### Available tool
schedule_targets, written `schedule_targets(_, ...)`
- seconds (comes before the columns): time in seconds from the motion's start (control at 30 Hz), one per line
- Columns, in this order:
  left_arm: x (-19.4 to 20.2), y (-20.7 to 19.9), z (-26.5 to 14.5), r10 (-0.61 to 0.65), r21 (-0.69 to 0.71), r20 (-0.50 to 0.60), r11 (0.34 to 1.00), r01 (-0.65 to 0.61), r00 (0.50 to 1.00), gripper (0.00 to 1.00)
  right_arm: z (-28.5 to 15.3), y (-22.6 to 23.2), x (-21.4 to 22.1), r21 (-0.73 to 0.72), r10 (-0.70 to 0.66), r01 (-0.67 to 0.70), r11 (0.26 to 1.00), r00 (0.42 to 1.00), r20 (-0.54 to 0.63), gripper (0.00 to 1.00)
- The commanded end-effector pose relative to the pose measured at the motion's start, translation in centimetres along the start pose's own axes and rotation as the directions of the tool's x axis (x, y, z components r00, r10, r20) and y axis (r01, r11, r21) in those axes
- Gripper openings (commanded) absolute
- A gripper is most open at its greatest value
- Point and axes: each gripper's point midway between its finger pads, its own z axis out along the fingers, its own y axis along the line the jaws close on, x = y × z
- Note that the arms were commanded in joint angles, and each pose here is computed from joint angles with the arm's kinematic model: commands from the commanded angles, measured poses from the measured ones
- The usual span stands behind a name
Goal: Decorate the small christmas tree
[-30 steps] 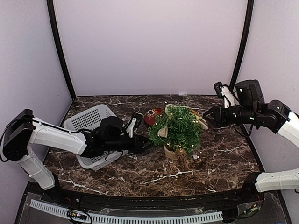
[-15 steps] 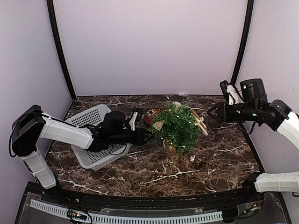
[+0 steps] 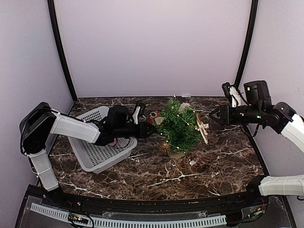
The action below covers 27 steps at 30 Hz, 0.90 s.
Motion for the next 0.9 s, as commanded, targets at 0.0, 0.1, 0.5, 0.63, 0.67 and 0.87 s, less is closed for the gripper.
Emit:
schedule_targets(0.0,-1.0,0.3,0.3,0.01,0.027,-0.001,1.0,-0.01,1.0,0.36,-0.4,0.6,-1.1,-0.037,-0.011,0.013,0.999,0.999,0.053,0.5)
schedule_targets(0.1,-1.5,0.6,-0.5,0.007,0.016,0.009,1.0,-0.007,1.0,0.4,-0.6,0.7,-1.3,-0.04,-0.014,0.016,0.999,0.998,0.062,0.5)
schedule_targets(0.5,-3.0,0.8,-10.9,0.063,-0.198,0.036,0.979,-0.055,0.997,0.66,-0.5,1.5,-2.4,-0.072,-0.035,0.041,0.997,0.996,0.085,0.52)
schedule_targets(0.63,-1.5,4.8,-14.5,-0.039,-0.352,-0.002,0.935,0.036,0.999,0.72,-0.3,1.9,-2.9,-0.088,-0.042,0.05,0.995,0.995,0.086,0.53)
schedule_targets(0.67,-0.7,6.4,-15.5,-0.078,-0.407,-0.017,0.911,0.065,0.997,0.73,-0.2,2.0,-2.9,-0.09,-0.043,0.05,0.995,0.996,0.085,0.53)
schedule_targets(0.87,1.9,11.3,-19.1,-0.157,-0.608,-0.053,0.788,0.093,0.986,0.76,0.2,2.2,-3.0,-0.104,-0.042,0.05,0.993,0.996,0.078,0.54)
